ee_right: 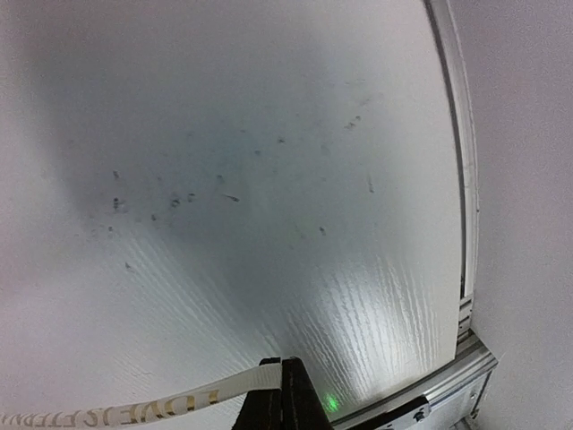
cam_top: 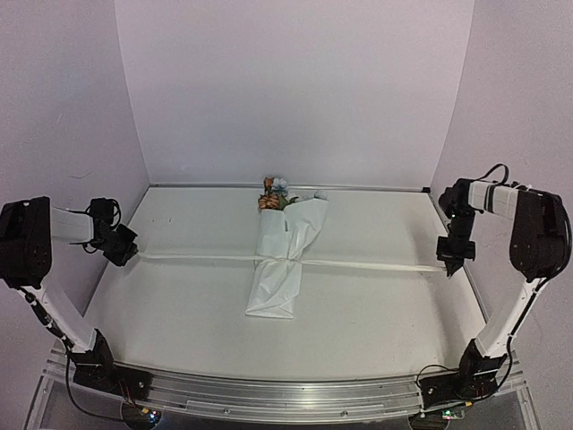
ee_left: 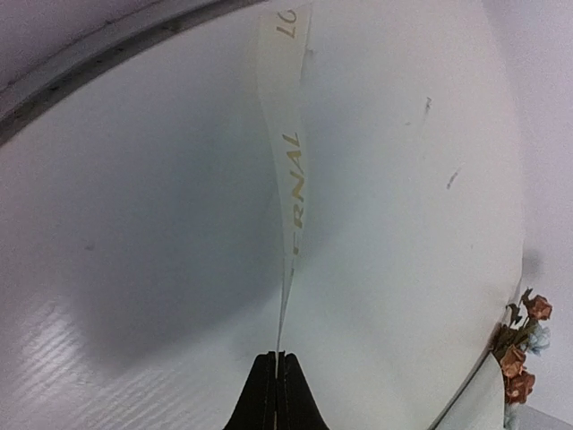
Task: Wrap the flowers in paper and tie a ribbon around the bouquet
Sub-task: Tie the ribbon around the folded bouquet.
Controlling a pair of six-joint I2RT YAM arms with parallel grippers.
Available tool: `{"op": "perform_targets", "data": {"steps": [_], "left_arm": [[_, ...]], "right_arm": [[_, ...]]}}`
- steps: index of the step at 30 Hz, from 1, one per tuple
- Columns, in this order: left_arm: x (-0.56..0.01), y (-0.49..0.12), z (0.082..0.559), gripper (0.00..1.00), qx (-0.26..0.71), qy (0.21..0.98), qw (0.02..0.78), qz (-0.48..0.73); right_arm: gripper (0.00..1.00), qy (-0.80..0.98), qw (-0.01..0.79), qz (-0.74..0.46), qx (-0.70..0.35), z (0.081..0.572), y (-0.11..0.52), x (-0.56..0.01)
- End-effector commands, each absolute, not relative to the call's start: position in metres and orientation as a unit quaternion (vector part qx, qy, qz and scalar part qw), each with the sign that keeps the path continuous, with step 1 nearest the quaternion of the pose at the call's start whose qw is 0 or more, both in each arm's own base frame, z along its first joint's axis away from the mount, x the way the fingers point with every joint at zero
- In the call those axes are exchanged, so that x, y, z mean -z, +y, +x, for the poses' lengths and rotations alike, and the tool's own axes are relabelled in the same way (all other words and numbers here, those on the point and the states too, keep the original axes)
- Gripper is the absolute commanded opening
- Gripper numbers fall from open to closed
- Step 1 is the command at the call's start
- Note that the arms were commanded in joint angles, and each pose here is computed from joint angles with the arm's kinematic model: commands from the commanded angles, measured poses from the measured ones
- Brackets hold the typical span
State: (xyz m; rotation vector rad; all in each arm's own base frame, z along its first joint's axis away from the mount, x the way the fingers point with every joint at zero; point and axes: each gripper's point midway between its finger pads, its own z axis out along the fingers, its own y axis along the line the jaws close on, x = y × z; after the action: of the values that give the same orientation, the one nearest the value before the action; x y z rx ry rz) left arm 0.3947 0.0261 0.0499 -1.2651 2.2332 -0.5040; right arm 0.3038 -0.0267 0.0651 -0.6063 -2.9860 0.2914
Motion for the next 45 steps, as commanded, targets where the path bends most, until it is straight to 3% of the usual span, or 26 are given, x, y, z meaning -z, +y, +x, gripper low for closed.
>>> {"op": "perform_targets", "data": {"steps": [1, 17, 27, 30, 35, 38, 41, 43, 45], "left_arm": [[-0.057, 0.08, 0.377, 0.0, 0.14, 0.799, 0.283, -0.512], [-0.048, 0.125, 0.336, 0.0, 0.109, 0.771, 0.271, -0.566], [-0.063, 0.063, 0.358, 0.0, 0.195, 0.796, 0.27, -0.506], [-0.059, 0.049, 0.362, 0.04, 0.21, 0.8, 0.257, -0.5], [-0.071, 0.043, 0.368, 0.51, 0.228, 0.8, 0.264, -0.488], [-0.087, 0.035, 0.372, 0.67, 0.238, 0.803, 0.275, -0.472], [-0.097, 0.017, 0.372, 0.72, 0.256, 0.802, 0.275, -0.464], [-0.102, -0.004, 0.37, 0.74, 0.278, 0.799, 0.268, -0.46], [-0.105, -0.028, 0.367, 0.75, 0.302, 0.796, 0.258, -0.458]], "right_arm": [[0.0, -0.95, 0.014, -0.291, -0.116, 0.28, -0.079, -0.098], [0.0, -0.918, 0.02, -0.389, -0.068, 0.258, -0.117, -0.099], [0.02, -0.942, 0.031, -0.333, -0.006, 0.265, -0.062, -0.08], [0.19, -0.948, 0.034, -0.316, -0.001, 0.265, -0.05, -0.075], [0.51, -0.962, 0.008, -0.272, -0.002, 0.268, -0.034, -0.083], [0.64, -0.972, -0.022, -0.233, -0.002, 0.275, -0.023, -0.094], [0.79, -0.98, -0.059, -0.189, -0.004, 0.284, -0.013, -0.106], [0.98, -0.984, -0.083, -0.154, -0.007, 0.29, -0.003, -0.111], [0.98, -0.987, -0.112, -0.111, -0.001, 0.297, 0.012, -0.115]]}}
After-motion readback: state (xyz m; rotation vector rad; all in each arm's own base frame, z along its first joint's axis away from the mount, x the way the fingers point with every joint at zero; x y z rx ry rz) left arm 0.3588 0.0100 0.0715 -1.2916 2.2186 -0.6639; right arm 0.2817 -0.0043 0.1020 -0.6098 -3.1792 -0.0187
